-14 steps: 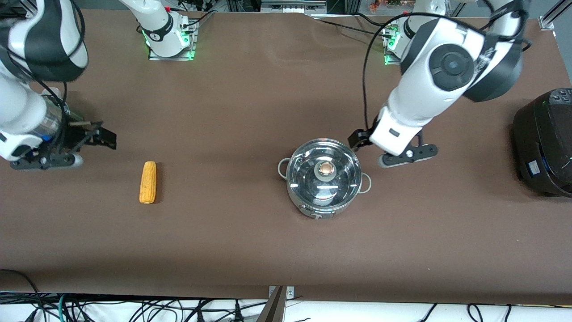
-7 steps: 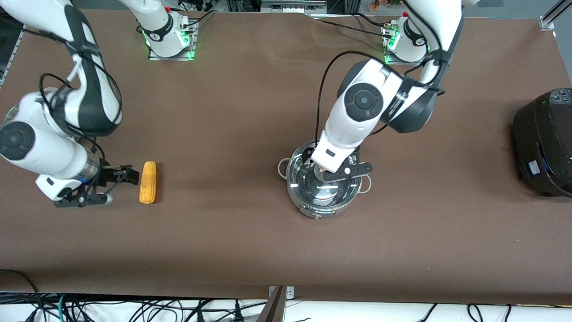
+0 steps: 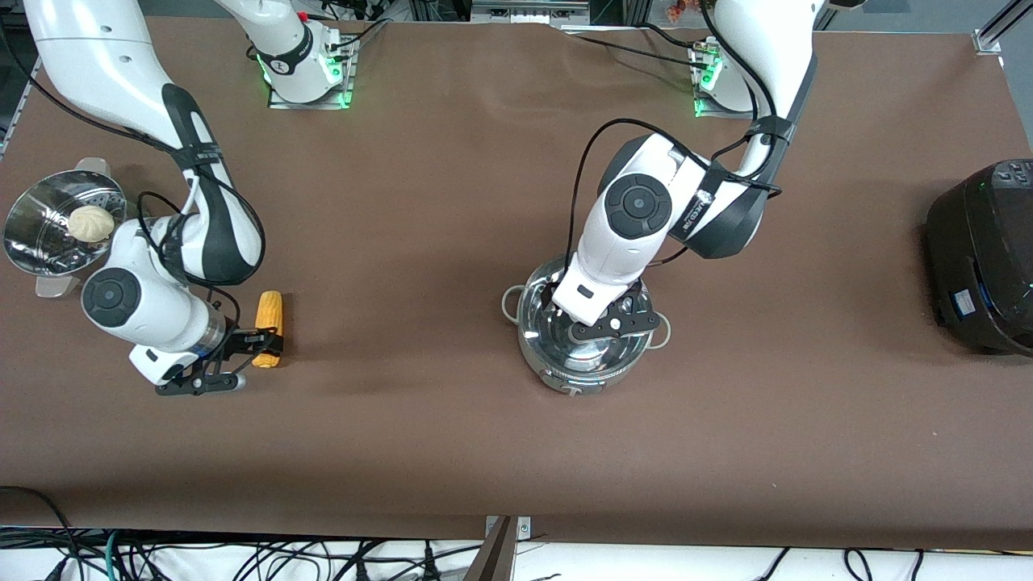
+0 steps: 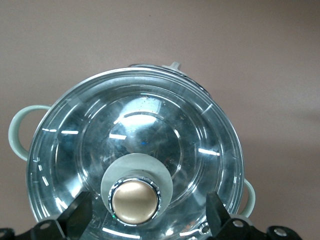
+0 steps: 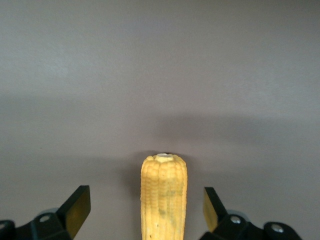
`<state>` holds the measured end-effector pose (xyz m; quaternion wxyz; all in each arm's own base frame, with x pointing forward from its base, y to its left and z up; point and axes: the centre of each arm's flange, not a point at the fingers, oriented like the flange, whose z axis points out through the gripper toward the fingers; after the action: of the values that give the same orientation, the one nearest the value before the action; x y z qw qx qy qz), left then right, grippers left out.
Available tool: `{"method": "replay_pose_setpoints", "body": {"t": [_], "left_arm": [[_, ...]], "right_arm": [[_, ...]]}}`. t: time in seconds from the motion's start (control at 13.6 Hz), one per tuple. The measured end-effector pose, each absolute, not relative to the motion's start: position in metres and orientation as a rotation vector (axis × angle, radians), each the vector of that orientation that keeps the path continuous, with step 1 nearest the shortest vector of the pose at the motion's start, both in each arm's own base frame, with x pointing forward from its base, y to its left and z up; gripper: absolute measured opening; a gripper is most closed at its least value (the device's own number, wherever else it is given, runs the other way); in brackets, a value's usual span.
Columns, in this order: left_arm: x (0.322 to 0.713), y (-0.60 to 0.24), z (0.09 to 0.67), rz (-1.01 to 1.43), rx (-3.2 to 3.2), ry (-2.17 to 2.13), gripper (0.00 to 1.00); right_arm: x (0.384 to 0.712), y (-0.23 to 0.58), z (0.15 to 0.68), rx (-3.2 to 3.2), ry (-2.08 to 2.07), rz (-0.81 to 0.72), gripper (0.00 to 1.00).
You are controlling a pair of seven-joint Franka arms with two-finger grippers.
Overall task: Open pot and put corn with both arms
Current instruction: 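Grasp the lid knob with the left gripper while the right gripper grasps the corn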
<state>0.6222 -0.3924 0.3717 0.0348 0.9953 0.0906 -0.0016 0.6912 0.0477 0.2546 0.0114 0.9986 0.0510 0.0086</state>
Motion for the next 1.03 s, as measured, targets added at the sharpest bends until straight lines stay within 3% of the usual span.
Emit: {"method": "replay_pose_setpoints", "body": {"t": [0.29, 0.51, 0.81, 0.88, 1.03], "left_arm": [[0.616, -0.402, 0.349, -0.026, 3.072, 0.248, 0.99], [0.616, -0.401, 0.344, -0.032, 3.085, 0.206, 0.92], [0.618, -0.391, 0.343, -0.053, 3.112, 0.173, 0.54], [0.618, -0.39, 0.342, -0.053, 3.113, 0.162, 0.51], [0.618, -0.39, 0.343, -0.053, 3.113, 0.155, 0.51]], "right_arm": [[0.673, 0.047, 0.22, 3.116, 0.165, -0.001, 1.0], [0.662, 0.047, 0.203, 3.118, 0.167, 0.0, 1.0], [0.655, 0.029, 0.193, 3.116, 0.186, -0.009, 1.0], [0.654, 0.023, 0.192, 3.117, 0.187, -0.013, 0.95], [0.654, 0.02, 0.192, 3.117, 0.186, -0.017, 0.71]]}}
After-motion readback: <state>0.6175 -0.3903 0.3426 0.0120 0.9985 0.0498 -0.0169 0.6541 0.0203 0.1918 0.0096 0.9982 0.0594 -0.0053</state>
